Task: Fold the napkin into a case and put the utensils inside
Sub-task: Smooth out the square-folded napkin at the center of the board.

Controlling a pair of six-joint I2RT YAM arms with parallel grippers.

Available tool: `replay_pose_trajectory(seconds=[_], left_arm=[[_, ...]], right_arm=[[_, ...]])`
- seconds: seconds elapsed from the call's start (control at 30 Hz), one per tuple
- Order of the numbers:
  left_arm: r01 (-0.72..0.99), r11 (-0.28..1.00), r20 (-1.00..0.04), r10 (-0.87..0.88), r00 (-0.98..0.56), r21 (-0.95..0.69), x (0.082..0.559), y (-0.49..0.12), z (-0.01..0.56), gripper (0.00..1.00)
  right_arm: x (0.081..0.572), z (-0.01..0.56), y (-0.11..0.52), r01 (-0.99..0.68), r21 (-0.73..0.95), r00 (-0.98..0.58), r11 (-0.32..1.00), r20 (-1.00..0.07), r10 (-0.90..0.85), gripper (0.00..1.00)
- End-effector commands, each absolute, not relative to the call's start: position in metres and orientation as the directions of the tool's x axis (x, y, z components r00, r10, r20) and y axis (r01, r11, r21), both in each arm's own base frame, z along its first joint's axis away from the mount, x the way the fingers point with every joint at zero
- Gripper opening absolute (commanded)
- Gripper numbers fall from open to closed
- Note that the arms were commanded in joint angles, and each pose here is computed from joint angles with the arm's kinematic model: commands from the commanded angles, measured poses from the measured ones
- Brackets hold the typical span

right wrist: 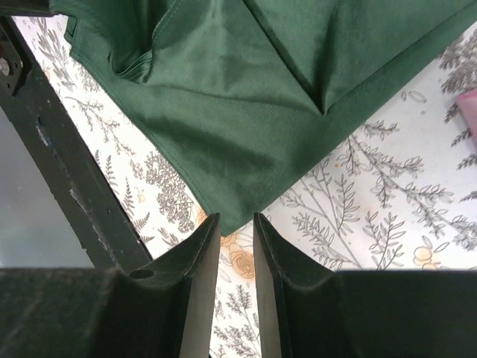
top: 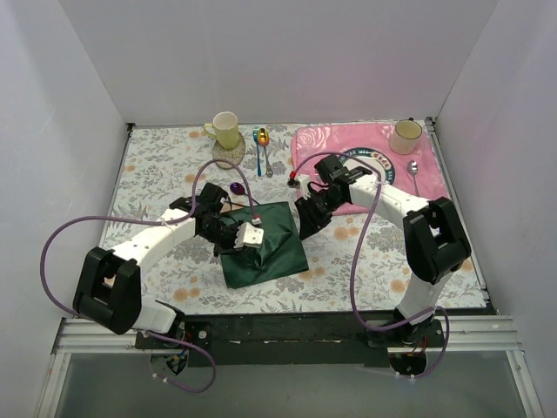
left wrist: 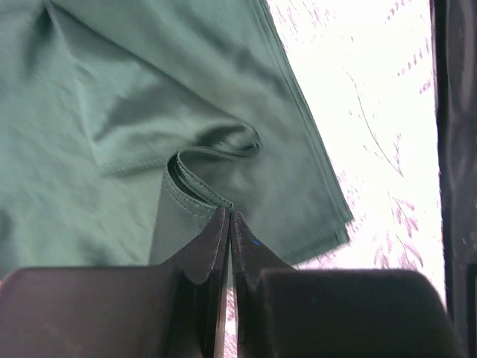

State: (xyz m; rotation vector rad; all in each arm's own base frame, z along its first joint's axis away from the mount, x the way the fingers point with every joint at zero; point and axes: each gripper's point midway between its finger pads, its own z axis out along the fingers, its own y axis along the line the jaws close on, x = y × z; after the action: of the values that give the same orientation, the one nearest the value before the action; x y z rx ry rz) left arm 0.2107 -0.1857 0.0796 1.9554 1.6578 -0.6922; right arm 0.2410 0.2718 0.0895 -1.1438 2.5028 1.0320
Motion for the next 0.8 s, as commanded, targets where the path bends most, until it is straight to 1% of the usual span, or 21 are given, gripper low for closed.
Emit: replay_pose_trajectory(seconds=[0.0,0.17,0.2,0.23,0.27,0.3,0.33,0.4,0.5,0.57,0.63,0.67,0.7,0.77], left_arm=[[0.983,-0.179,-0.606,0.778,0.166,0.040,0.194,-0.158,0.068,0.00],[0.976,-0.212,-0.578,0.791,0.198,0.044,0.177,-0.142,0.062,0.00],[0.974,-0.224,-0.572,0.794,0.205,0.038,0.173,-0.139,0.059,0.00],[0.974,-0.223,-0.565,0.799,0.207,0.041,0.172,-0.137,0.058,0.06],[0.975,-0.215,-0.563,0.800,0.205,0.049,0.172,-0.135,0.060,0.22],[0.977,-0.209,-0.562,0.803,0.198,0.045,0.170,-0.133,0.061,0.31],[0.978,-0.203,-0.563,0.804,0.192,0.044,0.170,-0.131,0.062,0.36],[0.985,-0.169,-0.572,0.804,0.164,0.045,0.171,-0.126,0.069,0.45],[0.994,-0.102,-0.617,0.779,0.110,0.049,0.177,-0.128,0.088,0.52],[0.999,-0.021,-0.657,0.753,0.034,0.027,0.182,-0.132,0.100,0.53],[0.999,0.025,-0.681,0.732,-0.001,0.026,0.185,-0.135,0.107,0.54],[0.996,0.088,-0.697,0.714,-0.070,-0.010,0.186,-0.136,0.110,0.54],[0.994,0.113,-0.707,0.702,-0.084,-0.006,0.191,-0.137,0.111,0.54],[0.984,0.167,-0.715,0.682,-0.155,-0.053,0.188,-0.135,0.109,0.54]], right_arm=[[0.259,0.103,0.284,-0.757,0.494,-0.648,0.427,-0.490,-0.582,0.33],[0.271,0.110,0.297,-0.760,0.497,-0.646,0.419,-0.514,-0.564,0.34],[0.273,0.110,0.301,-0.762,0.496,-0.644,0.416,-0.516,-0.564,0.35],[0.276,0.113,0.305,-0.765,0.494,-0.641,0.414,-0.525,-0.559,0.38],[0.278,0.114,0.308,-0.768,0.492,-0.638,0.410,-0.531,-0.557,0.40],[0.278,0.113,0.310,-0.768,0.493,-0.638,0.409,-0.529,-0.560,0.42],[0.281,0.116,0.314,-0.772,0.489,-0.633,0.405,-0.538,-0.556,0.43],[0.283,0.114,0.318,-0.775,0.486,-0.630,0.404,-0.541,-0.558,0.50],[0.287,0.117,0.329,-0.779,0.485,-0.625,0.397,-0.553,-0.551,0.52],[0.287,0.122,0.342,-0.786,0.486,-0.616,0.383,-0.566,-0.547,0.53],[0.286,0.120,0.352,-0.790,0.485,-0.611,0.375,-0.571,-0.549,0.59],[0.287,0.122,0.361,-0.799,0.473,-0.599,0.370,-0.587,-0.544,0.65],[0.287,0.120,0.366,-0.802,0.470,-0.596,0.368,-0.588,-0.547,0.71],[0.285,0.119,0.379,-0.813,0.459,-0.581,0.358,-0.596,-0.555,0.75]])
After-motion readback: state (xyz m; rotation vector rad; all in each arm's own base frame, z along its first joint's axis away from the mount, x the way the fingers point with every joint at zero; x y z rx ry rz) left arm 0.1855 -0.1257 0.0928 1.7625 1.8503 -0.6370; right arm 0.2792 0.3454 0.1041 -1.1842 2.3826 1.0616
